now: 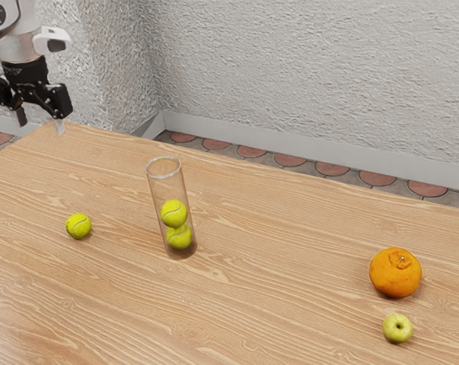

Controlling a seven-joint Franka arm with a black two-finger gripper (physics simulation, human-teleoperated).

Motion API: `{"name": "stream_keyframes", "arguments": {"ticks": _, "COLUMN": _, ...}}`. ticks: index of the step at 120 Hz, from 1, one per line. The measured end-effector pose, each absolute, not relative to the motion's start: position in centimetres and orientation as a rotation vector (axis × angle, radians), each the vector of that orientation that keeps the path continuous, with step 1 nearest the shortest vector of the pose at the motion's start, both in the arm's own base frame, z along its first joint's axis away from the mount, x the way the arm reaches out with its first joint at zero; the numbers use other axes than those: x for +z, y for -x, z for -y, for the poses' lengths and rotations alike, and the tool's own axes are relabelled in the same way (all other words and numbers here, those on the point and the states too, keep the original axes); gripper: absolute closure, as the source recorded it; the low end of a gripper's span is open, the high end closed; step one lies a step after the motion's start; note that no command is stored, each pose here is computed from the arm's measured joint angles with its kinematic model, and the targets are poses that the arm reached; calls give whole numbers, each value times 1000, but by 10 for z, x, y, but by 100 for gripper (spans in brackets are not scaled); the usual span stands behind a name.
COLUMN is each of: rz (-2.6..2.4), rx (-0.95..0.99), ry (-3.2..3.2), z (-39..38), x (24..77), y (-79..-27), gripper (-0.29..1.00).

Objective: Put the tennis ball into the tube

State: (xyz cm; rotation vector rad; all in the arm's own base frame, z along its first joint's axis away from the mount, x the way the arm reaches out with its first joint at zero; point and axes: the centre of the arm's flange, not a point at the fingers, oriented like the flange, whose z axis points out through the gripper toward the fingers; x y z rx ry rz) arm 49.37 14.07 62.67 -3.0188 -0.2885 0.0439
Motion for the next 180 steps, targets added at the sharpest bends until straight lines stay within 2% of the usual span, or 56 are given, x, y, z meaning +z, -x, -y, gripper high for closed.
{"name": "stream_keyframes", "arguments": {"ticks": 20, "rz": 327, "rx": 77, "ry": 3026, "z": -147, "x": 611, "y": -495, "gripper": 0}}
{"name": "stream_keyframes", "arguments": {"ticks": 39, "rz": 454, "rx": 205, "ry": 3014, "z": -187, "x": 538, "y": -512, "gripper": 0}}
{"name": "stream_keyframes", "arguments": {"ticks": 59, "rz": 559, "rx": 337, "ry": 3024, "z": -215, "x": 447, "y": -507, "gripper": 0}}
{"name": "stream_keyframes", "arguments": {"ticks": 94, "rz": 610, "rx": 352, "ry": 3066, "z": -239, "x": 340, "y": -527, "gripper": 0}}
{"name": "stream_keyframes", "arguments": {"ticks": 132, "rz": 601, "rx": 271, "ry": 3102, "z": -267, "x": 293, "y": -535, "gripper": 0}}
{"name": "stream_keyframes", "arguments": {"ticks": 180, "rz": 448, "rx": 185, "ry": 3114, "z": -273, "x": 280, "y": -563, "gripper": 0}}
